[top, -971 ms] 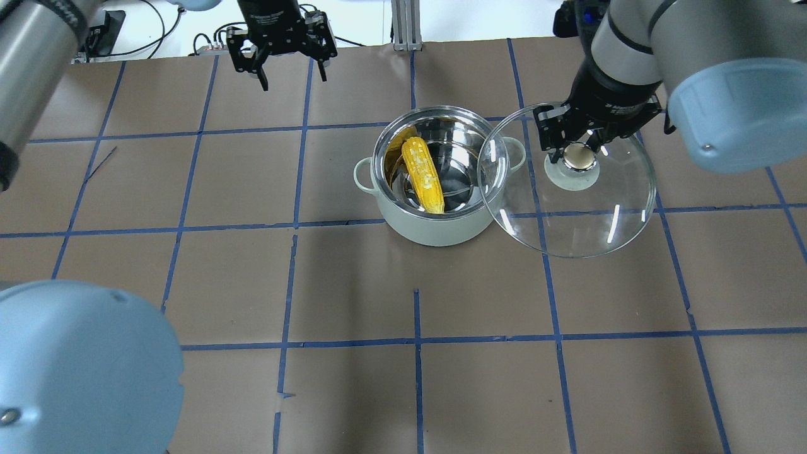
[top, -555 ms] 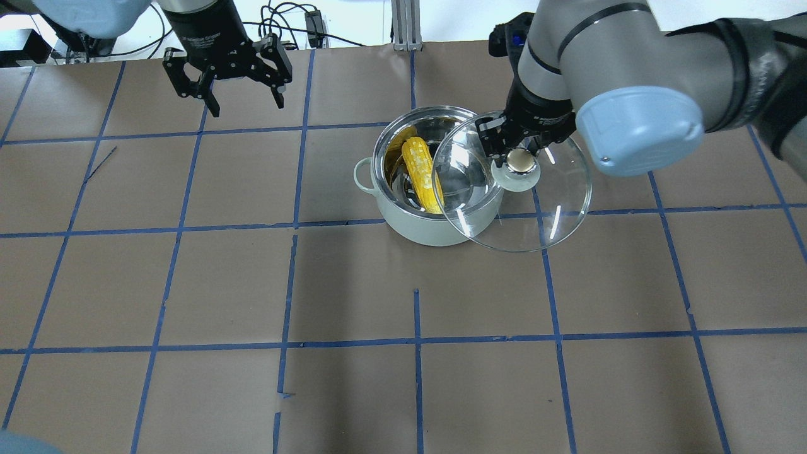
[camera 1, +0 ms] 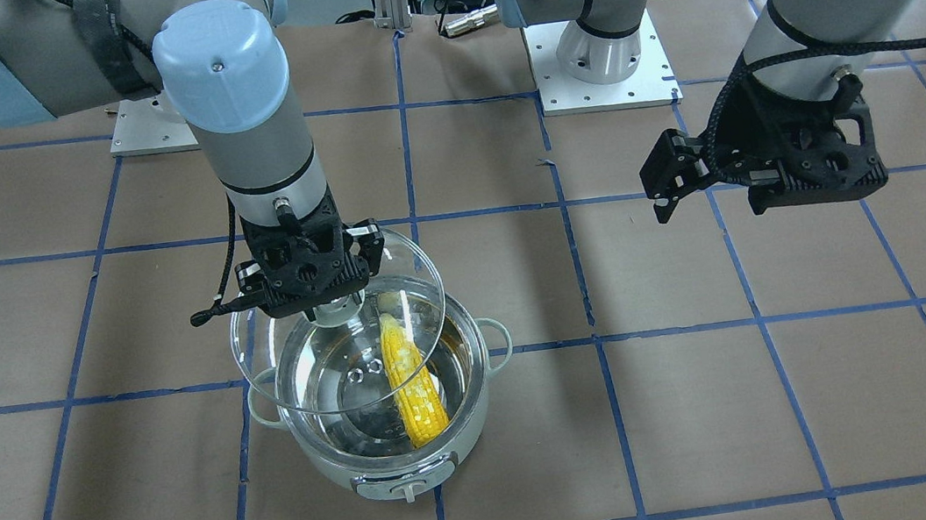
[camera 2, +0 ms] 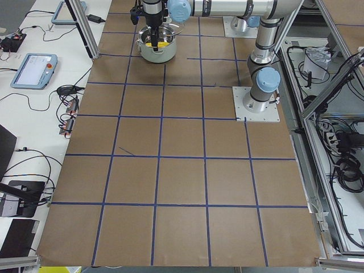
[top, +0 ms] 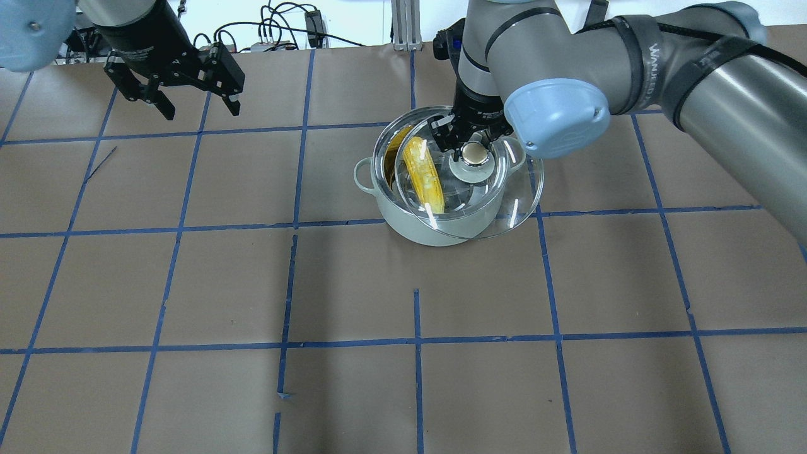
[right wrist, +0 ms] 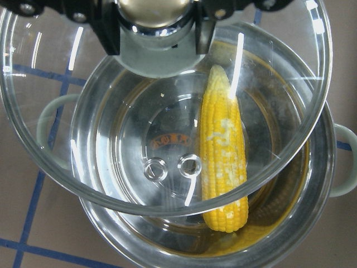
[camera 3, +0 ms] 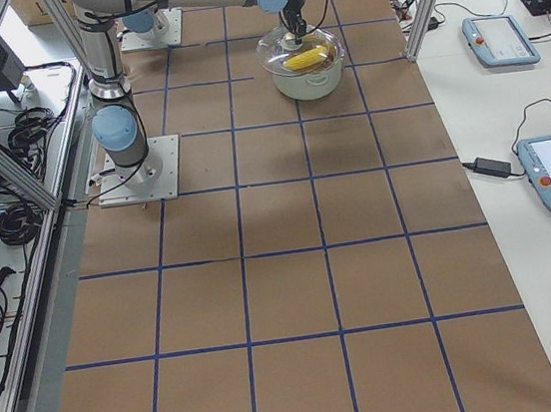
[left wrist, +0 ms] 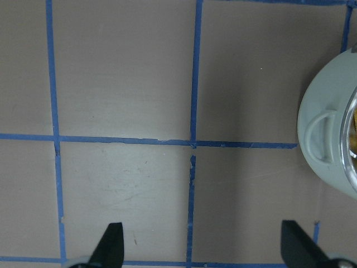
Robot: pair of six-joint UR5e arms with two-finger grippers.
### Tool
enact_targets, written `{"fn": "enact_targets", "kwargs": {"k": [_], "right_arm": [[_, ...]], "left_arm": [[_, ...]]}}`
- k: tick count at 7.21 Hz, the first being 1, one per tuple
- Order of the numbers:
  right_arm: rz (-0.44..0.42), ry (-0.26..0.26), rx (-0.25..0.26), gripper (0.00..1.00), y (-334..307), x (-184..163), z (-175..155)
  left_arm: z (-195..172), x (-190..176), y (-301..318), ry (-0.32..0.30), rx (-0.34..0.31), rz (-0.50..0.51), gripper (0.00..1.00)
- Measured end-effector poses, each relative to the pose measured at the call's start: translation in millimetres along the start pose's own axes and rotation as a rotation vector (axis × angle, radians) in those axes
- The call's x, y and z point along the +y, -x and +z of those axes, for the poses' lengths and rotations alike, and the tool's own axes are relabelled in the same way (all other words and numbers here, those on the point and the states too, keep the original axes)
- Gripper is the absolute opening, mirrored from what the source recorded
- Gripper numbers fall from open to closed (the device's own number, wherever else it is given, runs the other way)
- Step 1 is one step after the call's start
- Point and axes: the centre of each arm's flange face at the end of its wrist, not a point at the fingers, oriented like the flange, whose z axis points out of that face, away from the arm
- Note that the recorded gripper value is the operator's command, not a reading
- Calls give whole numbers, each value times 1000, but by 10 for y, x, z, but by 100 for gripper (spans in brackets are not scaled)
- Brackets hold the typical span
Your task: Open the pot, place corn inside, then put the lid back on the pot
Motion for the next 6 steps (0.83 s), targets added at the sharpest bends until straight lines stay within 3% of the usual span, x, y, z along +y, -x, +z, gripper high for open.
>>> {"fn": "enact_targets", "kwargs": {"k": [3,6], "right_arm": [[14,-25,0,39,155,-205,198],[10,-46,1,39,217,-359,246]], "left_arm": [[-369,323,-11,-61,-5,20,100],[-312,467,-34,-46,9,22,100]]}}
